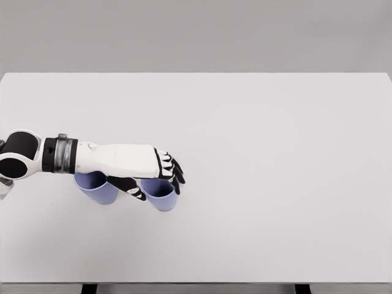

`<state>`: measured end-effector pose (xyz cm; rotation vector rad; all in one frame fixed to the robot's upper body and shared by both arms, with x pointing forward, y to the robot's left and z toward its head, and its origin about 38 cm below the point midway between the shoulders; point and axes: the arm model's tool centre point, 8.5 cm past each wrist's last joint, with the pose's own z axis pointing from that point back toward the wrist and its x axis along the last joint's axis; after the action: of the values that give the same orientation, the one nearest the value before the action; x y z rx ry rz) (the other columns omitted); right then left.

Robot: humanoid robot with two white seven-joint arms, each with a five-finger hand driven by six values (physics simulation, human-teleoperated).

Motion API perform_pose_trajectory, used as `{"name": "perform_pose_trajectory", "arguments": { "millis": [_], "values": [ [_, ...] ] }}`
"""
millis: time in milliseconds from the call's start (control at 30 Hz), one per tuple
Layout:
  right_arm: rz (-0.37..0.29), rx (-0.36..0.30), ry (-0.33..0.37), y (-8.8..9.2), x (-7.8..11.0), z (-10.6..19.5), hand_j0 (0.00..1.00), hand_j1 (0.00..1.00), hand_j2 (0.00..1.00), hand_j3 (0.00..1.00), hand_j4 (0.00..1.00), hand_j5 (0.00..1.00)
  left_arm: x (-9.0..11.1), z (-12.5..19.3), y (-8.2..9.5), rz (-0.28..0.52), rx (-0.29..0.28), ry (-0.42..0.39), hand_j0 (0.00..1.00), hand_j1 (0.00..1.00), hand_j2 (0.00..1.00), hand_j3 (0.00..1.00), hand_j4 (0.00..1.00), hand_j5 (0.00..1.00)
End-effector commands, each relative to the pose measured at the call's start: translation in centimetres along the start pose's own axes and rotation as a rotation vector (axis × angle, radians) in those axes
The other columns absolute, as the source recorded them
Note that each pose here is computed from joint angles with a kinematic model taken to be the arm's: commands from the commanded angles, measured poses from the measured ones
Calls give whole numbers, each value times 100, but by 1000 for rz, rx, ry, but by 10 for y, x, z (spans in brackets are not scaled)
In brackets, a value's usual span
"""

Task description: Place the right cup on the left cup with left arm

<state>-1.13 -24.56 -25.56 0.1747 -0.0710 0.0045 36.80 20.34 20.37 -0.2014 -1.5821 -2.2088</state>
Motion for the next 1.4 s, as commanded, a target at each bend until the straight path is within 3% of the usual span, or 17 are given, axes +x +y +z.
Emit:
{"name": "perform_pose_trajectory", "arguments": {
  "millis": [0, 267, 400, 533, 767, 900, 1233, 1367],
  "values": [
    [0, 0, 0, 0, 0, 0, 100, 100, 100, 100, 100, 100, 0, 2, 2, 5, 7, 1, 55, 55, 55, 55, 55, 55],
    [0, 0, 1, 0, -1, 0, 100, 100, 100, 100, 100, 100, 5, 13, 25, -13, 74, -9, 54, 54, 54, 54, 54, 54],
    [0, 0, 0, 0, 0, 0, 100, 100, 100, 100, 100, 100, 11, 21, 54, -61, 104, -22, 54, 54, 54, 54, 54, 54],
    [0, 0, 1, 0, -1, 0, 100, 100, 100, 100, 100, 100, 14, 28, 70, -77, 124, -25, 54, 54, 54, 54, 54, 54],
    [0, 0, 0, 0, 0, 0, 100, 100, 100, 100, 100, 100, 24, 84, 100, -106, 142, 47, 54, 54, 54, 54, 54, 54],
    [0, 0, 0, 0, 0, 0, 100, 100, 100, 100, 100, 100, 26, 107, 108, -113, 142, 96, 54, 54, 54, 54, 54, 54],
    [0, 0, 1, 0, -1, 0, 100, 100, 100, 100, 100, 100, 30, 164, 104, -71, 127, 227, 54, 54, 54, 54, 54, 54],
    [0, 0, 1, 0, -1, 0, 100, 100, 100, 100, 100, 100, 31, 167, 104, -54, 135, 224, 54, 54, 54, 54, 54, 54]
  ]
}}
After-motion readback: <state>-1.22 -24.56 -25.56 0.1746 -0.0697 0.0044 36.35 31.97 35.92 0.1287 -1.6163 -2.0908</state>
